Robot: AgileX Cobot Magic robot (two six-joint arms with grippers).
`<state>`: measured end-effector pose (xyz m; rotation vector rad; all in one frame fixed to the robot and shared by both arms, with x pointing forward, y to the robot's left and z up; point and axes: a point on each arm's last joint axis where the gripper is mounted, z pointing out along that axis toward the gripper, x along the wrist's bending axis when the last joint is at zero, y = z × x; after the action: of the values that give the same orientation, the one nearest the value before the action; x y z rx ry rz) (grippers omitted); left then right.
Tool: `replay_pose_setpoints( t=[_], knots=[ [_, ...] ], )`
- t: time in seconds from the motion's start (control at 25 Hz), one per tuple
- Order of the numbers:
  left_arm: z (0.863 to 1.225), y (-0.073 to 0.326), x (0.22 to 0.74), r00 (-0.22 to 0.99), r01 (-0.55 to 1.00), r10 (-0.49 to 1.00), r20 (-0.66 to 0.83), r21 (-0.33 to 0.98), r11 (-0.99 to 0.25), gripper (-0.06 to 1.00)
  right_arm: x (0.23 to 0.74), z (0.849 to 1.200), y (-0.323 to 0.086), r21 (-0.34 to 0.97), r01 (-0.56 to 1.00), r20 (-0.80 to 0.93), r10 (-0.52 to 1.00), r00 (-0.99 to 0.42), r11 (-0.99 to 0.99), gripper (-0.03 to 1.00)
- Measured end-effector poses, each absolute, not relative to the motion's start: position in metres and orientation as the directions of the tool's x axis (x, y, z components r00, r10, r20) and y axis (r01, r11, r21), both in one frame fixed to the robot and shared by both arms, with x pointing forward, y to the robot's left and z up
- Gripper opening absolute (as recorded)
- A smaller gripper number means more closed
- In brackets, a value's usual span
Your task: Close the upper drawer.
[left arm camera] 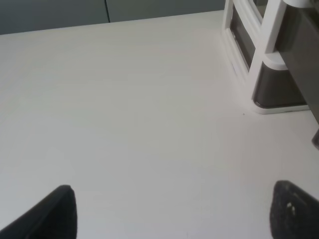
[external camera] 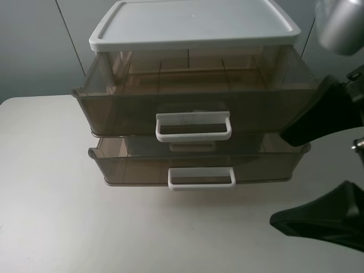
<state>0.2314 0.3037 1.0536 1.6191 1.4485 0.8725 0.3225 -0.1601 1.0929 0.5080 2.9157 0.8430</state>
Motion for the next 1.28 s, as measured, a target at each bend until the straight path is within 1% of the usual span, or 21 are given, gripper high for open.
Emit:
replay_pose_setpoints(
  t=[0.12, 0.36, 0.6, 0.84, 1.12, 1.28],
  knots=[
    [1.054, 0.304, 0.231, 0.115, 0.458, 0.993, -0.007, 0.888, -0.047, 0.74, 0.325, 1.082, -0.138, 0.517, 0.238, 0.029, 0.261, -0.965, 0.823, 0.70],
    [1.054, 0.304, 0.231, 0.115, 0.458, 0.993, -0.007, 0.888, -0.047, 0.74, 0.337, 1.054, -0.106, 0.463, 0.199, 0.075, 0.185, -0.980, 0.864, 0.70],
    [1.054, 0.304, 0.231, 0.115, 0.458, 0.993, -0.007, 0.888, -0.047, 0.74, 0.349, 1.044, -0.089, 0.492, 0.162, 0.033, 0.167, -0.985, 0.855, 0.70],
    [1.054, 0.304, 0.231, 0.115, 0.458, 0.993, -0.007, 0.888, -0.047, 0.74, 0.355, 1.039, -0.080, 0.490, 0.137, 0.023, 0.144, -0.989, 0.861, 0.70],
    [1.054, 0.304, 0.231, 0.115, 0.458, 0.993, -0.007, 0.888, -0.047, 0.74, 0.361, 1.039, -0.078, 0.508, 0.097, -0.043, 0.137, -0.990, 0.856, 0.70],
    [1.054, 0.304, 0.231, 0.115, 0.458, 0.993, -0.007, 0.888, -0.047, 0.74, 0.363, 1.037, -0.076, 0.504, 0.096, -0.044, 0.136, -0.990, 0.859, 0.70]
  ],
)
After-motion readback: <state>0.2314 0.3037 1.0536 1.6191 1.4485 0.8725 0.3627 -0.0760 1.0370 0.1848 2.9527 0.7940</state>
